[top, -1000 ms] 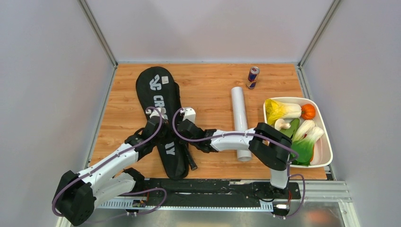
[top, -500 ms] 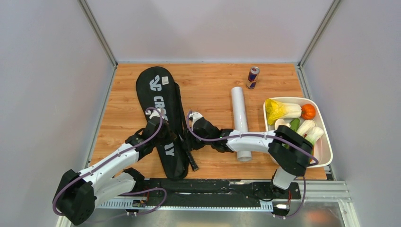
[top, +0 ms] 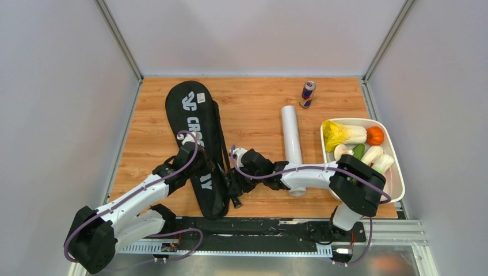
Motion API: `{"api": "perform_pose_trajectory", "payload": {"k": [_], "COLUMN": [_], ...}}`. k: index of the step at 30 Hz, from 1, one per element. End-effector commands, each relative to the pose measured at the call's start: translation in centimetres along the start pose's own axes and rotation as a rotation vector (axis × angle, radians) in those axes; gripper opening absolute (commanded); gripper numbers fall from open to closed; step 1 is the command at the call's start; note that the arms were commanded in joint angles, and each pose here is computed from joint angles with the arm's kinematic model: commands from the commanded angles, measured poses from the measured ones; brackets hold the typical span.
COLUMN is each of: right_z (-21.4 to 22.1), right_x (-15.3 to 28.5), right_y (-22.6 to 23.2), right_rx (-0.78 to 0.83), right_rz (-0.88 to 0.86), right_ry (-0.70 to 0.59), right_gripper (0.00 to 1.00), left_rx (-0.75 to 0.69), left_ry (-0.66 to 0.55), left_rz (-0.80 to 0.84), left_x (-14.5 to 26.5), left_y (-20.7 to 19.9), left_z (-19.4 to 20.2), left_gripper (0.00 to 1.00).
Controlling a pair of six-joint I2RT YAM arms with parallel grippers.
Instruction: Pack up the badminton gear
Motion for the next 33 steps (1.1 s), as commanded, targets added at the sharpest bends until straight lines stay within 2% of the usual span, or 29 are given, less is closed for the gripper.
{"api": "perform_pose_trajectory", "payload": {"k": [1, 5, 10, 12, 14, 15, 21, 33], "right_z": [0.2, 0.5, -0.2, -0.7, -1.4, -1.8, -3.6, -6.6], "right_x": [-0.8, -1.8, -3.4, -3.9, -4.3, -4.4, -4.2, -3.0], "right_y": [-0.7, -0.5, -0.2, 0.0, 0.1, 0.1, 0.2, 2.6], "right_rx": [0.022, 0.009, -0.042, -0.071, -0.11, -0.137, -0.29, -0.394], "right_rz": [0.069, 0.105, 0.111, 0.111, 0.133, 0.149, 0.216, 0.131], "right_ry": [-0.016, -0.016, -0.034, -0.057, -0.086, -0.107, -0.226, -0.334], "right_gripper": [0.5, 0.46, 0.36, 0.25, 0.03, 0.0, 0.0, 0.0], "left_rx": [0.003, 0.021, 0.054, 0.063, 0.072, 0.076, 0.106, 0.15], "left_ry": [-0.033, -0.029, -0.016, -0.011, -0.009, -0.009, -0.005, -0.001], "left_rz": [0.052, 0.061, 0.089, 0.088, 0.085, 0.084, 0.085, 0.101], "left_x": [0.4, 0.3, 0.2, 0.2, 0.1, 0.1, -0.1, -0.1], "left_y": [-1.2, -1.4, -1.7, -1.6, -1.5, -1.5, -1.1, -0.3], "left_z": [-1.0, -0.9, -0.6, -0.5, -0.4, -0.3, 0.2, 1.2], "left_gripper": [0.0, 0.0, 0.0, 0.0, 0.0, 0.0, 0.0, 0.0]}}
Point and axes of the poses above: each gripper's point midway between its finger pads, its own x axis back along the fingers, its own y axis along the line the jaws close on, z = x × y, the point moved 7 cm from there along x, back along the fingers, and after that the axes turned 2 degrees about x, right-handed, at the moved point
